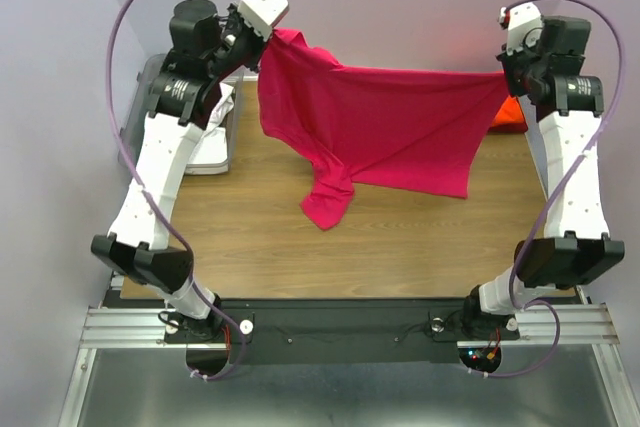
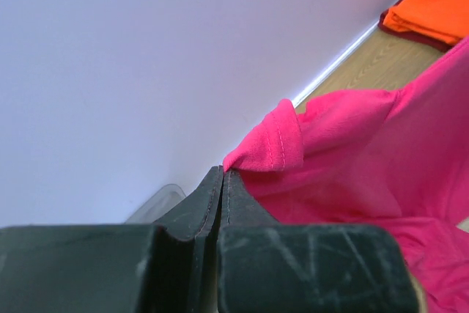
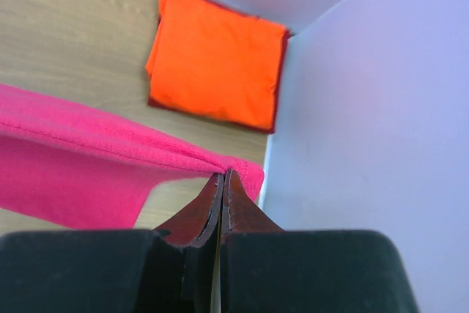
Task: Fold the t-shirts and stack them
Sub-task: Flatten the tshirt out
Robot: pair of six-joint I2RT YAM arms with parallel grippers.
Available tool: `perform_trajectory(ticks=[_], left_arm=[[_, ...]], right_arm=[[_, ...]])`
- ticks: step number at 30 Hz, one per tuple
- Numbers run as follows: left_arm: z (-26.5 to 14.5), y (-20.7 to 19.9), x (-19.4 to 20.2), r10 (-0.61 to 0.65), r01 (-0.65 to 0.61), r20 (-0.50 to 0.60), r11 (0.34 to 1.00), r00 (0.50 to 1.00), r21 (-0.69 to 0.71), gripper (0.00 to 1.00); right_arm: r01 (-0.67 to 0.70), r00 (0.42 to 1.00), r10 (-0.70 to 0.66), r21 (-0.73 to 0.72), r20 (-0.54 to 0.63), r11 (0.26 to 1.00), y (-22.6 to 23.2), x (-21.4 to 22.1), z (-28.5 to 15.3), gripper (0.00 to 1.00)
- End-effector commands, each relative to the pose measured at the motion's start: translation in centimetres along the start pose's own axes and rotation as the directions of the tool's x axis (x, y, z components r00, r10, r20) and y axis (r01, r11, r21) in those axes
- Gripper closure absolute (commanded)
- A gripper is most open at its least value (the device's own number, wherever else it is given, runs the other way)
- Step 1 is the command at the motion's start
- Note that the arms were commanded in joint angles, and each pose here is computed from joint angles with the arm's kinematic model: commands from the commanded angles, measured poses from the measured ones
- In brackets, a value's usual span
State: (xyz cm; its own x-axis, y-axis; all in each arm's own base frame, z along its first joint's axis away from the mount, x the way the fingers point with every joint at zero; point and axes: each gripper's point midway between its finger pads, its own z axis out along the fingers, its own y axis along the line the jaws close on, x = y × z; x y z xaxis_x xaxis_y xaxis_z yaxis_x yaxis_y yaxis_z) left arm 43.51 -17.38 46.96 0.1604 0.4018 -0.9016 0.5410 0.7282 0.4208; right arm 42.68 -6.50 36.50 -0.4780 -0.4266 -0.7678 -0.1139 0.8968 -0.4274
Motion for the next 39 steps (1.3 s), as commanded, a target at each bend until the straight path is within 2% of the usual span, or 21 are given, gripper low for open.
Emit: perform_trajectory(ticks=[1, 4, 5, 7, 8, 10, 11, 13, 14, 19, 21, 24, 27, 28, 29, 30, 32, 33, 35, 36, 39], left_arm=[[-8.0, 1.8, -8.7, 0.024, 0.001, 0.224, 0.993, 0.974, -0.115, 1.00], [-10.9, 0.9, -9.8, 0.010, 0.019, 0.263, 0.994, 0.965, -0.108, 1.00], [-13.5, 0.6, -11.2, 0.011, 0.025, 0.305, 0.993, 0.952, -0.115, 1.00], [-15.3, -0.3, -11.3, 0.004, 0.030, 0.317, 0.994, 0.948, -0.103, 1.00], [-17.9, -0.7, -12.5, 0.010, 0.032, 0.360, 0.994, 0.933, -0.109, 1.00], [-19.9, -1.3, -12.8, 0.004, 0.042, 0.380, 0.993, 0.925, -0.112, 1.00], [-22.1, -1.6, -13.7, 0.018, 0.036, 0.413, 0.992, 0.911, -0.123, 1.00], [-25.5, -2.0, -15.0, 0.030, 0.040, 0.460, 0.989, 0.887, -0.142, 1.00], [-26.5, -2.1, -15.5, 0.039, 0.037, 0.476, 0.988, 0.878, -0.150, 1.00], [-31.8, -2.0, -18.4, 0.066, 0.052, 0.553, 0.979, 0.830, -0.196, 1.00], [-32.5, -1.7, -18.8, 0.071, 0.058, 0.556, 0.975, 0.828, -0.212, 1.00], [-30.6, -1.5, -17.3, 0.072, 0.043, 0.500, 0.976, 0.863, -0.215, 1.00], [-28.2, -1.3, -15.2, 0.075, 0.023, 0.435, 0.976, 0.897, -0.217, 1.00], [-26.2, -1.6, -13.3, 0.069, 0.009, 0.386, 0.981, 0.920, -0.195, 1.00], [-25.1, -1.9, -12.1, 0.054, 0.012, 0.357, 0.984, 0.933, -0.180, 1.00], [-22.6, -2.7, -9.3, 0.042, -0.001, 0.291, 0.990, 0.956, -0.138, 1.00], [-20.2, -3.9, -6.2, 0.037, -0.018, 0.227, 0.996, 0.973, -0.086, 1.00], [-18.0, -5.2, -2.9, 0.019, -0.014, 0.160, 0.999, 0.987, -0.035, 1.00], [-15.5, -6.7, 0.7, 0.012, -0.015, 0.095, 0.999, 0.995, 0.034, 1.00], [-14.5, -7.2, 2.2, 0.003, -0.007, 0.068, 0.999, 0.998, 0.052, 1.00], [-10.4, -9.0, 8.2, -0.025, 0.030, -0.044, 0.993, 0.999, 0.111, 1.00]], right_arm=[[-0.051, 0.974, 0.013, 0.160, 0.228, 0.986, -4.3, -5.8, -9.1, 0.99], [-0.075, 0.948, 0.007, 0.203, 0.317, 0.976, -5.3, -7.1, -13.9, 0.99], [-0.081, 0.941, 0.005, 0.211, 0.339, 0.974, -5.4, -7.4, -15.1, 0.99], [-0.093, 0.928, 0.000, 0.232, 0.372, 0.968, -5.7, -7.5, -17.4, 0.99], [-0.105, 0.914, -0.006, 0.252, 0.406, 0.962, -5.9, -7.6, -19.8, 0.99], [-0.123, 0.897, -0.015, 0.282, 0.441, 0.951, -6.3, -7.6, -22.4, 0.99], [-0.133, 0.889, -0.018, 0.295, 0.458, 0.946, -6.5, -7.6, -23.6, 0.99], [-0.177, 0.844, -0.044, 0.354, 0.535, 0.918, -7.4, -7.8, -29.2, 1.00], [-0.179, 0.846, -0.045, 0.363, 0.531, 0.914, -7.5, -7.7, -29.3, 0.99], [-0.232, 0.780, -0.124, 0.469, 0.613, 0.852, -9.1, -7.9, -37.3, 0.99], [-0.212, 0.785, -0.155, 0.495, 0.600, 0.842, -9.3, -7.7, -37.9, 0.99], [-0.147, 0.811, -0.183, 0.495, 0.556, 0.856, -8.9, -7.5, -35.9, 1.00], [-0.050, 0.861, -0.180, 0.433, 0.475, 0.900, -7.3, -6.3, -30.4, 0.99], [-0.005, 0.882, -0.175, 0.380, 0.437, 0.925, -6.1, -5.6, -27.2, 0.99], [0.001, 0.878, -0.178, 0.369, 0.444, 0.929, -5.9, -5.8, -27.2, 0.99], [0.039, 0.902, -0.172, 0.322, 0.396, 0.946, -4.8, -4.7, -24.1, 0.99], [0.092, 0.913, -0.180, 0.246, 0.365, 0.965, -3.1, -3.6, -20.9, 0.99], [0.135, 0.926, -0.185, 0.169, 0.330, 0.976, -1.3, -2.2, -17.9, 1.00], [0.163, 0.949, -0.175, 0.070, 0.262, 0.984, 1.2, 0.7, -13.6, 0.99], [0.164, 0.944, -0.177, 0.068, 0.280, 0.984, 1.2, 0.2, -13.5, 0.99], [0.185, 0.968, -0.174, -0.049, 0.183, 0.981, 4.6, 5.0, -7.3, 1.00]])
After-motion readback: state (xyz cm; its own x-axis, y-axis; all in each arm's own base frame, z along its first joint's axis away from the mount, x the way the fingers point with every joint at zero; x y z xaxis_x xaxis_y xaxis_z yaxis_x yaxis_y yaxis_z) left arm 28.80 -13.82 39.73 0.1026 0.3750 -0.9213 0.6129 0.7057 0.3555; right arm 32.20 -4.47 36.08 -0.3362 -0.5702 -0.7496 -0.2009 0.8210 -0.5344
